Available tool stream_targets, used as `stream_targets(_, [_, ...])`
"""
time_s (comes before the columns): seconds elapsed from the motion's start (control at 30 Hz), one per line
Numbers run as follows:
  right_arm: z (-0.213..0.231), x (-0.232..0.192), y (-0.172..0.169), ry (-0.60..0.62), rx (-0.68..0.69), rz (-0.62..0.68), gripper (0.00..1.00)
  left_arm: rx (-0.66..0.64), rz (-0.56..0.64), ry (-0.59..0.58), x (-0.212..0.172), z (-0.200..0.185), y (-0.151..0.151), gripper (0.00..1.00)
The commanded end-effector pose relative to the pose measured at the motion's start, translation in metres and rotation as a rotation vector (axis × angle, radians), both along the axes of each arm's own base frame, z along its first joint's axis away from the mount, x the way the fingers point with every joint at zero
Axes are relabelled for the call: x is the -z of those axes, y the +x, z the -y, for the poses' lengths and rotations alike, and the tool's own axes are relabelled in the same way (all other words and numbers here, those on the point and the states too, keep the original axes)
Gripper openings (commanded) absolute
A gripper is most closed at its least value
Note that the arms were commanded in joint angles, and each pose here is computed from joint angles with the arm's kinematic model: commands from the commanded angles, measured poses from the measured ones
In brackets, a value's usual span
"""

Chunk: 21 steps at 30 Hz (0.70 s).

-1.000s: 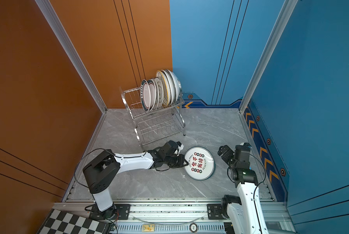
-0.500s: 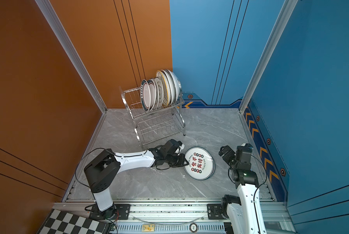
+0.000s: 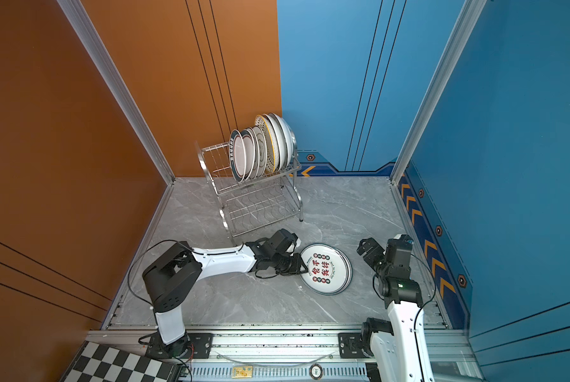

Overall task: Unload the plates from the dish rack
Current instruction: 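Lay the printed plate flat onto the first plate with the left gripper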

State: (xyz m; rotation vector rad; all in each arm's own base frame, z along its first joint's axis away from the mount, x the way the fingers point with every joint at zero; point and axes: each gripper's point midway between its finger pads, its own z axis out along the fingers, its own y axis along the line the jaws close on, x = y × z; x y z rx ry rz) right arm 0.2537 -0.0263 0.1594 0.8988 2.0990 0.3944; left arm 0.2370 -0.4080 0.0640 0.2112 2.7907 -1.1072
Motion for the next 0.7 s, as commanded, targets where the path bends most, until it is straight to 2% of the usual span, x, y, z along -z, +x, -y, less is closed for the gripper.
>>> stream_targets(0.0, [-0.001,0.006,-0.005,-0.004,-0.012,-0.021,1.0,0.032,0.007,0.039,0.002,0.002,-0.002,0.31])
stream_targets(0.2, [-0.001,0.004,-0.006,0.001,-0.012,-0.013,1.0,0.052,0.021,0.166,0.011,-0.007,-0.004,0.41])
stream_targets(0.4, [0.0,0.004,-0.006,0.005,-0.01,-0.014,1.0,0.061,0.039,0.229,0.014,-0.009,-0.003,0.45])
stream_targets(0.67, [0.0,0.005,-0.006,0.008,-0.013,-0.015,1.0,0.059,0.085,0.319,0.012,-0.018,0.0,0.62])
